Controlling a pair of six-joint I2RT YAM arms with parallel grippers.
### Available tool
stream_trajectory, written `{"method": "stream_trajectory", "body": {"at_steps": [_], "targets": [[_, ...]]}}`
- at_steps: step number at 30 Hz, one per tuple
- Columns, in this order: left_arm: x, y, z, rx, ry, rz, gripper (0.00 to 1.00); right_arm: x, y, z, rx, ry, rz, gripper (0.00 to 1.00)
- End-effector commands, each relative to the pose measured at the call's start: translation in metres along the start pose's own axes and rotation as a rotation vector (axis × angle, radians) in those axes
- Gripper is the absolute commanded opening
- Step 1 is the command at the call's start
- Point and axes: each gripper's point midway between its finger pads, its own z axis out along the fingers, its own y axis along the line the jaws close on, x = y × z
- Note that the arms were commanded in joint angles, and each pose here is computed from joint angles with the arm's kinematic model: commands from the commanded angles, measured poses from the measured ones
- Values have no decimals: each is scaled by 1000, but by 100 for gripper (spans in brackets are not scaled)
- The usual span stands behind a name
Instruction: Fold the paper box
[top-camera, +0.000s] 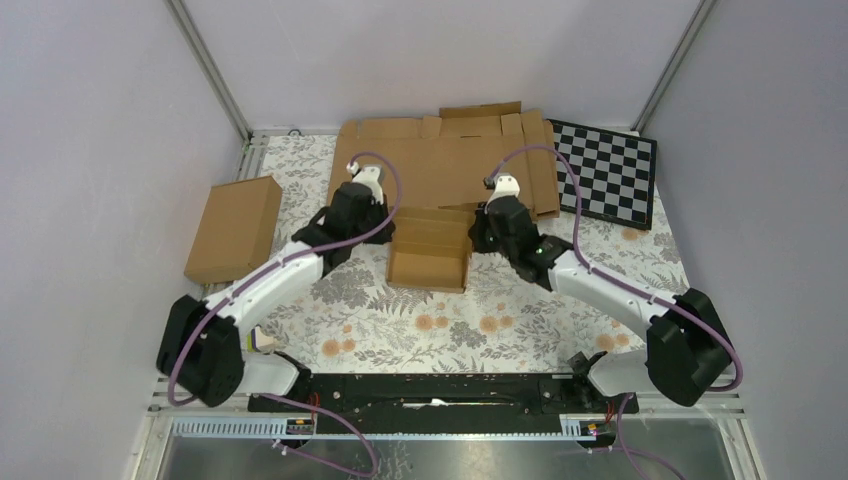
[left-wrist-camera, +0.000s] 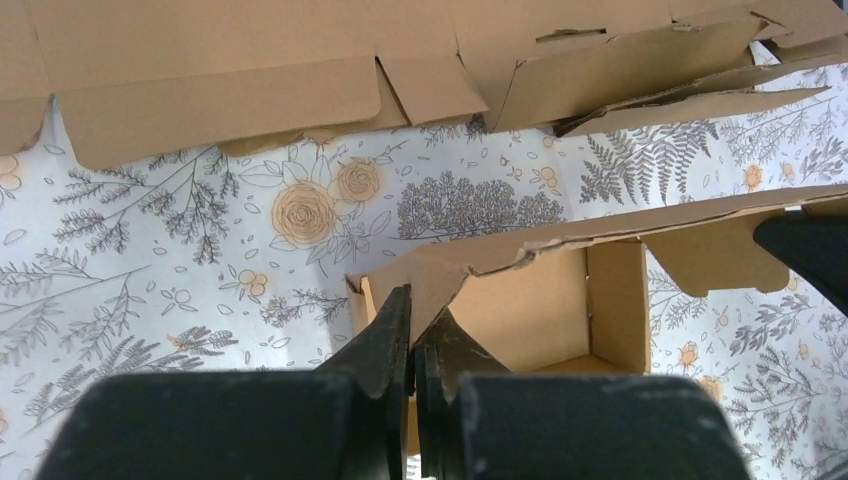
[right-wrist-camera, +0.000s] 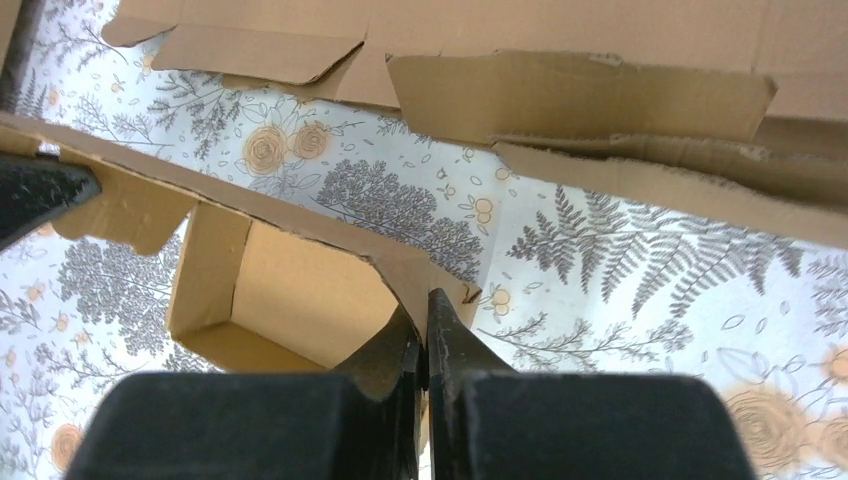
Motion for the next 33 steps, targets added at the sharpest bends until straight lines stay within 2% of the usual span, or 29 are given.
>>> {"method": "stream_trajectory", "body": {"at_steps": [1,9,12,16,19,21,23,26,29,31,33], "targets": [[-26,-24,-11,79,-239,-99,0,-26,12,-6,28,-216,147,0],[5,-30,-20,66,-337,-98,0,1,10,-14,62,-330,146,0],[19,-31,-21,76,-349,-107,0,16,8,-12,59,-307,116,0],[40,-29,-13,59,-305,-117,0,30,4,-11,58,-275,81,1],[47,-29,-10,48,-287,-108,0,35,4,-13,52,-243,40,9],[45,-28,-12,43,-293,-99,0,37,2,-17,54,-231,21,16],[42,-29,-15,43,-302,-76,0,34,3,-25,42,-227,8,28],[42,-30,-17,31,-296,-15,0,29,11,-41,-2,-183,-33,66],[46,-29,-16,11,-284,31,0,23,24,-56,-62,-125,-103,90],[46,-30,-17,5,-291,46,0,28,26,-63,-67,-53,-146,98],[46,-31,-19,1,-298,61,0,30,32,-70,-97,2,-180,100]]}}
